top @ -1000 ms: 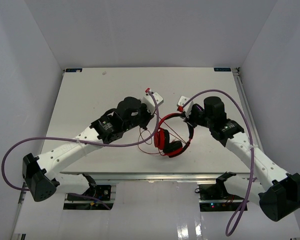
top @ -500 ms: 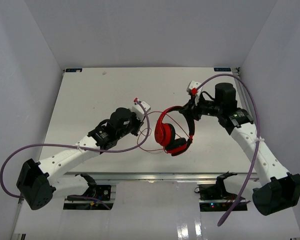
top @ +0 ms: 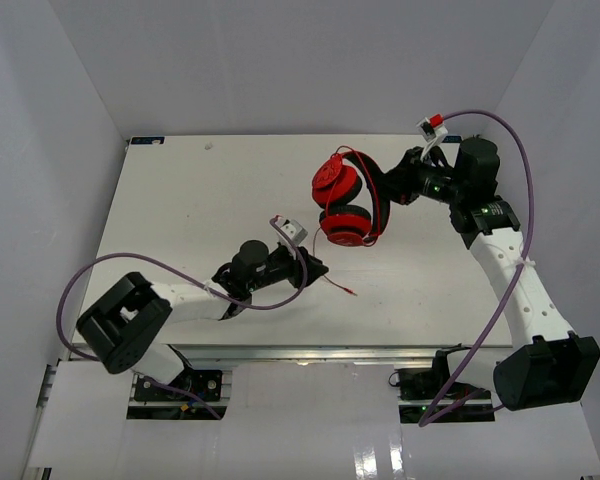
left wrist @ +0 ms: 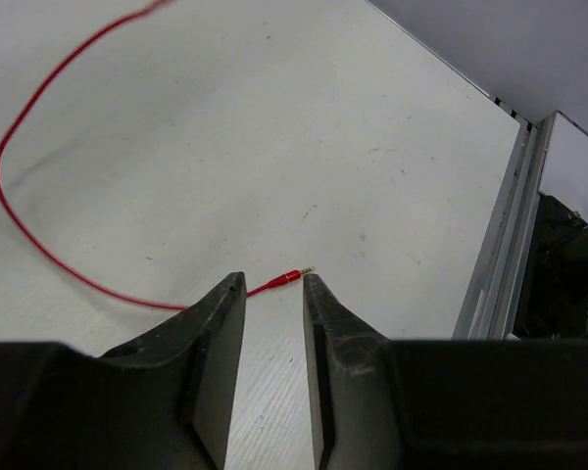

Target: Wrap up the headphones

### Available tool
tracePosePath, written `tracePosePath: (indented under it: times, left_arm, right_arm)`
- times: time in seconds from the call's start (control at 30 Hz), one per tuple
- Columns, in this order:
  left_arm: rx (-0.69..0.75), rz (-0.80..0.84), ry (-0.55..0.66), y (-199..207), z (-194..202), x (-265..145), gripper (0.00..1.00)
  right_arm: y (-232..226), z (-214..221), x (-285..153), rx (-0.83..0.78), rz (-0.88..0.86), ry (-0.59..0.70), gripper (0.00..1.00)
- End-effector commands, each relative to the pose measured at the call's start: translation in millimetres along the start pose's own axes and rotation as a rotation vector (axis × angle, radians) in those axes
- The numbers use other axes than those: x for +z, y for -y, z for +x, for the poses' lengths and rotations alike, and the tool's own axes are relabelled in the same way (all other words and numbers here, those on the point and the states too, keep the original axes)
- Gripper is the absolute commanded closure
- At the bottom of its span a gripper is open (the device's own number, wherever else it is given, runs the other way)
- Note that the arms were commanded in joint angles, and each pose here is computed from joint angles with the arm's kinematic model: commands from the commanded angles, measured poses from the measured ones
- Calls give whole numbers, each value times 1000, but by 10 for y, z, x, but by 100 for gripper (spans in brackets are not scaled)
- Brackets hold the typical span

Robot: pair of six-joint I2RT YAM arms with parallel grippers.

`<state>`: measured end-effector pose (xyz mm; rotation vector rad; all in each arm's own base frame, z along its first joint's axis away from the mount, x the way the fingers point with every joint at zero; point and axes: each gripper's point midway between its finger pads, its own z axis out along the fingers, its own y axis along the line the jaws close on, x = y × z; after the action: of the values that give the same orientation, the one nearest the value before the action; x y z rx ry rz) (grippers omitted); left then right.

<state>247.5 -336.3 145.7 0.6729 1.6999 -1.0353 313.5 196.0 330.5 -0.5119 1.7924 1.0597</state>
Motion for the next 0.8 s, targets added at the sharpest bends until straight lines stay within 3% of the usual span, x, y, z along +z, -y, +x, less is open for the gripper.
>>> tracePosePath:
  times: [0.0, 0.23, 0.37, 0.53, 0.57, 0.63, 0.77]
  left_arm:
    - [1, 129, 166, 300, -264, 133, 56]
    - [165, -75, 388, -2, -582, -110, 37]
    - [298, -126, 425, -114, -619, -104, 29]
    - [358, -5, 451, 31, -700, 247, 26]
    - [354, 49, 462, 113, -721, 322, 21]
    - [333, 122, 467, 228, -730, 432, 2]
    - [317, 179, 479, 298, -788, 714, 2]
  right_arm:
    - [-262, -620, -79, 49, -14, 152, 92]
    - [-385, -757, -123, 44, -41, 174, 92]
    - [-436, -837, -132, 60, -53, 186, 92]
    - [-463, -919, -148, 65, -47, 199, 92]
    - [-466, -926, -150, 66, -47, 200, 92]
    - [-482, -938, -163, 62, -47, 203, 92]
    - [-482, -927, -166, 58, -46, 200, 92]
